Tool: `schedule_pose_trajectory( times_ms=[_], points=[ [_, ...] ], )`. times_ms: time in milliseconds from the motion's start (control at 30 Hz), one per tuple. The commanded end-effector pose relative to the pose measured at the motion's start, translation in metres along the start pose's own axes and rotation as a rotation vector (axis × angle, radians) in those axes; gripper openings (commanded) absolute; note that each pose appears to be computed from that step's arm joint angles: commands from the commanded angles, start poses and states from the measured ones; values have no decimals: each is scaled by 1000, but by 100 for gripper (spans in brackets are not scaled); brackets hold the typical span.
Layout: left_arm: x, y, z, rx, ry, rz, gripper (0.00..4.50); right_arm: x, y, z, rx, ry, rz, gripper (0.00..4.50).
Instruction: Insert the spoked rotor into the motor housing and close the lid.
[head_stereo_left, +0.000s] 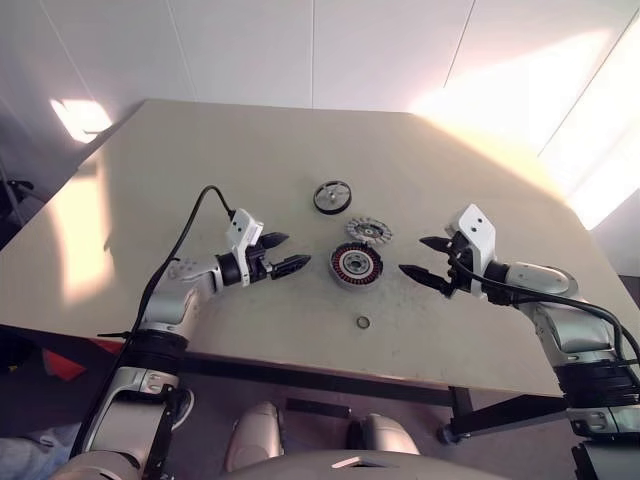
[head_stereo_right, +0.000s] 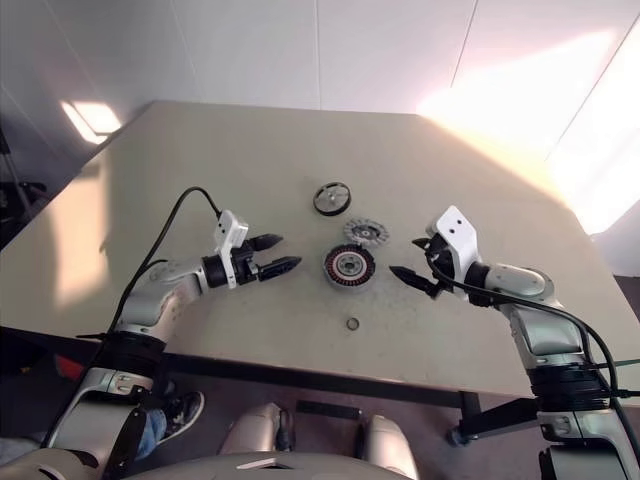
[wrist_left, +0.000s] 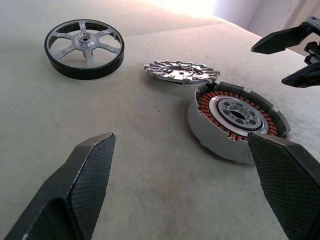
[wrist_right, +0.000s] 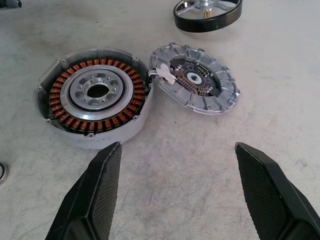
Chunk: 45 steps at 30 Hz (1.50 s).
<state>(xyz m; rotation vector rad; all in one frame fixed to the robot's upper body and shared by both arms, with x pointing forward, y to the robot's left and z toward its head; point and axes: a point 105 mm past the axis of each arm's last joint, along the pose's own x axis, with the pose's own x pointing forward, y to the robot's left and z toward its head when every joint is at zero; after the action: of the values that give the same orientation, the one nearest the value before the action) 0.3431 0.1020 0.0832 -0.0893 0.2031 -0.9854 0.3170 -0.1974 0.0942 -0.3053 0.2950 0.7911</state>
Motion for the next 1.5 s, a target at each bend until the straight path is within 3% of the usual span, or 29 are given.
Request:
schedule_pose_trajectory(
  times_ms=[33, 400, 700, 1200, 1500],
  points=[
    [3, 0, 15, 48, -34, -10, 447, 0, -3, 13, -39, -40, -10, 409],
    [5, 1, 14, 52, -31, -11, 447, -4, 6, 11, -38, -38, 25, 409],
    [7, 3, 13, 57, -8, -22, 447, -21, 66, 0, -90, 19, 256, 409],
    [-3, 4, 9, 68, 53, -36, 447, 11, 119, -14, -58, 13, 415, 409],
    [-8, 2, 9, 71, 70, -31, 447, 22, 118, -22, -52, 24, 398, 409]
  ],
)
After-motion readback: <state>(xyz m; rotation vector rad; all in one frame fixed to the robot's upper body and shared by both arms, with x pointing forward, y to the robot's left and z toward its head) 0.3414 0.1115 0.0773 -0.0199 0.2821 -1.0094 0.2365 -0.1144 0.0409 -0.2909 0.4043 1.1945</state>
